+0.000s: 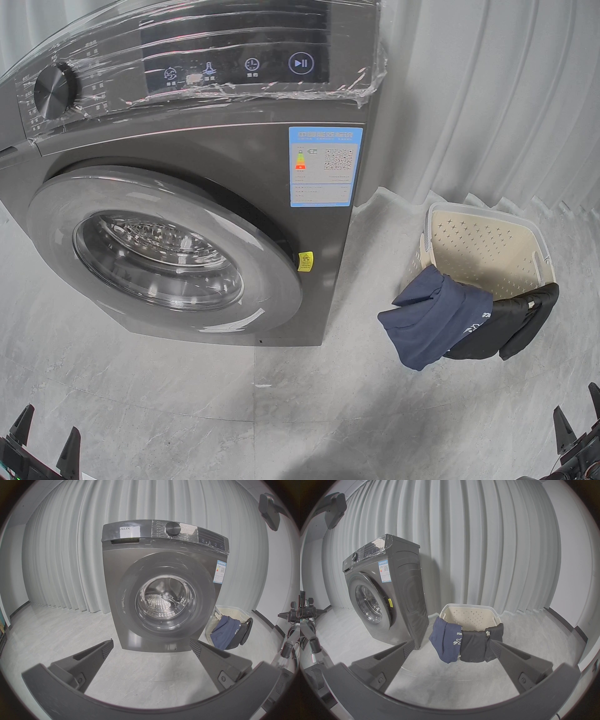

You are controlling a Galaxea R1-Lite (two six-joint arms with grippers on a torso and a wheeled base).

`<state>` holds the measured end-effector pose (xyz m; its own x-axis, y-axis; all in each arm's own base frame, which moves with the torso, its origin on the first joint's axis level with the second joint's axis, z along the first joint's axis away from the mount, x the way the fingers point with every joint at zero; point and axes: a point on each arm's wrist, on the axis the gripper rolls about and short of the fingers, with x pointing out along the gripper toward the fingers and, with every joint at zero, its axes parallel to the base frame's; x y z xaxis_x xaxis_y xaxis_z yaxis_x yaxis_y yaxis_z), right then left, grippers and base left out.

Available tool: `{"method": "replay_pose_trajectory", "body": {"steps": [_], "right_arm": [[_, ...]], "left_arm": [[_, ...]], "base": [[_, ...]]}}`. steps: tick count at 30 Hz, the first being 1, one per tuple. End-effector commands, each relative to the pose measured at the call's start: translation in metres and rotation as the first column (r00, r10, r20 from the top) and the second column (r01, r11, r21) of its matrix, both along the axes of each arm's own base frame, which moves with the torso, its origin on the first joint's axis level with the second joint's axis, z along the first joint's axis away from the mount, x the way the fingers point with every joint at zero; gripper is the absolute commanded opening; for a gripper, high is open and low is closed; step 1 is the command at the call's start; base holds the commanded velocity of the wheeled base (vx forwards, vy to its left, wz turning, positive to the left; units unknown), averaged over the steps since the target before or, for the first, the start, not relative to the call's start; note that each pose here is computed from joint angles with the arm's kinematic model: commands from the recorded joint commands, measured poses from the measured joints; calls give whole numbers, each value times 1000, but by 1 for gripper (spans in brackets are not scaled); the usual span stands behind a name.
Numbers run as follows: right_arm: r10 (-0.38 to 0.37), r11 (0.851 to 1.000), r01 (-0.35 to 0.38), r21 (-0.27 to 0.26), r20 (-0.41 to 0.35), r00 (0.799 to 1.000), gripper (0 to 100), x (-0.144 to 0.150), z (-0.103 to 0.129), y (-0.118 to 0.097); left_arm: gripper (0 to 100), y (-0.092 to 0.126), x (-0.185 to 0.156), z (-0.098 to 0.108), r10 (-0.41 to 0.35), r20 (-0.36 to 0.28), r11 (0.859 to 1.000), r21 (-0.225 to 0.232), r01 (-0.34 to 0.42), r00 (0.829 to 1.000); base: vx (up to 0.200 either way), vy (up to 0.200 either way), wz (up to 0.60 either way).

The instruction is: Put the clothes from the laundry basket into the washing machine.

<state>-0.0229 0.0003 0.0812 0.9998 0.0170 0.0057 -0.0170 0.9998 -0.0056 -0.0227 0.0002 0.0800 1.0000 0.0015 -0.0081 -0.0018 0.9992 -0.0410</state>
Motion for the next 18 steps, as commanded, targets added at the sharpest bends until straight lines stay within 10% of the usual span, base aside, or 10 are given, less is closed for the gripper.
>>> {"method": "replay_pose_trajectory", "body": {"steps": [1, 18], "right_arm": [[1, 1000, -1, -1, -1, 1000, 100, 0, -5, 0], [1, 1000, -1, -1, -1, 1000, 100, 0, -5, 0]], "left_arm": [[100, 0, 0, -4, 0, 0, 1000, 0, 0, 1000], [100, 0, 0, -4, 2, 0, 1000, -2, -2, 1000]], "base": [[0, 200, 0], [0, 24, 0]]}}
